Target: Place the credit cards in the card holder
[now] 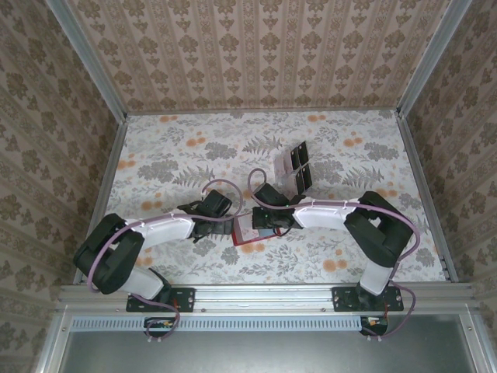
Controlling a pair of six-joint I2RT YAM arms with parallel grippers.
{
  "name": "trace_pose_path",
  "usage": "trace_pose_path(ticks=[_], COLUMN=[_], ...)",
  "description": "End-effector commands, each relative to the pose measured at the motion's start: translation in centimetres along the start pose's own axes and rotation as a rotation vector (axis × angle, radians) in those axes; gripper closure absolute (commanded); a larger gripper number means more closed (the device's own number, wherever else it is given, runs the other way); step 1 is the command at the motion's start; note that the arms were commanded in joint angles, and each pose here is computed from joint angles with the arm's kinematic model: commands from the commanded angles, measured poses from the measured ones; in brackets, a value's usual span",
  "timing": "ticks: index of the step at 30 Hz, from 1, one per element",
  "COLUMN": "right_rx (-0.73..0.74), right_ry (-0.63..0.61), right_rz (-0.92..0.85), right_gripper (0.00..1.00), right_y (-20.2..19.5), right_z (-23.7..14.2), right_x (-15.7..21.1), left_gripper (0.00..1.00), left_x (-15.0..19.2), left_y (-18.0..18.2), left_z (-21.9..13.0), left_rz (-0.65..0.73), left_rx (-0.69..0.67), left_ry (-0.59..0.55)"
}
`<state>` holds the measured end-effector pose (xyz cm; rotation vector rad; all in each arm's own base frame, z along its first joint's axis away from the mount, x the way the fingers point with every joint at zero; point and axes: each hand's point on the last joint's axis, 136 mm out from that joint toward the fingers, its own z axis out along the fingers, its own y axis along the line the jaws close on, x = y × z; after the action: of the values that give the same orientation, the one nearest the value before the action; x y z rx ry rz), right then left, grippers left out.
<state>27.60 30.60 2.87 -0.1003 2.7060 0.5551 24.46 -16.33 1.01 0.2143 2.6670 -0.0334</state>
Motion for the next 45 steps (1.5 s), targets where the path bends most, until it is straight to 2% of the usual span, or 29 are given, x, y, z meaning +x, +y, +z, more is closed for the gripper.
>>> trace_pose_path(ticks=[1,12,20,24,28,32,45], right_rx=[-0.021,-0.047,-0.064,-0.089,-0.105,-0.121,-0.113], right_ry=[0.018,0.038,-0.037,-0.068,-0.078,-0.081,-0.055], right_rz=[-0.005,-0.016,0.052,0.085,0.104,0.115,0.139], right_gripper=[0.98,0.98,0.81,0.79,0.80,0.87,0.92], right_y=[1.4,3.3,2.3,2.1,2.1,2.3,2.5], right_z=[0.6,1.3,-0.9,-1.9,-2.4,-2.5,-0.2], right_x=[0.1,0.8,0.3,0.3,0.4,0.6,1.8], left_gripper=[0.00,0.00,0.00,0.00,0.00,0.00,0.00], left_x=[1.6,1.1,-0.8,-2.7,-4.2,-4.7,-2.7], left_y=[-1.8,-2.2,-1.8,-0.9,-0.1,1.2,3.1], left_z=[1.7,1.8,1.8,0.9,-0.3,-1.3,-2.9], left_rz=[0.012,0.022,0.014,-0.010,-0.043,-0.112,-0.210], left_rx=[0.077,0.086,0.088,0.093,0.107,0.130,0.162], left_ry=[0.057,0.052,0.031,-0.009,-0.047,-0.066,-0.060])
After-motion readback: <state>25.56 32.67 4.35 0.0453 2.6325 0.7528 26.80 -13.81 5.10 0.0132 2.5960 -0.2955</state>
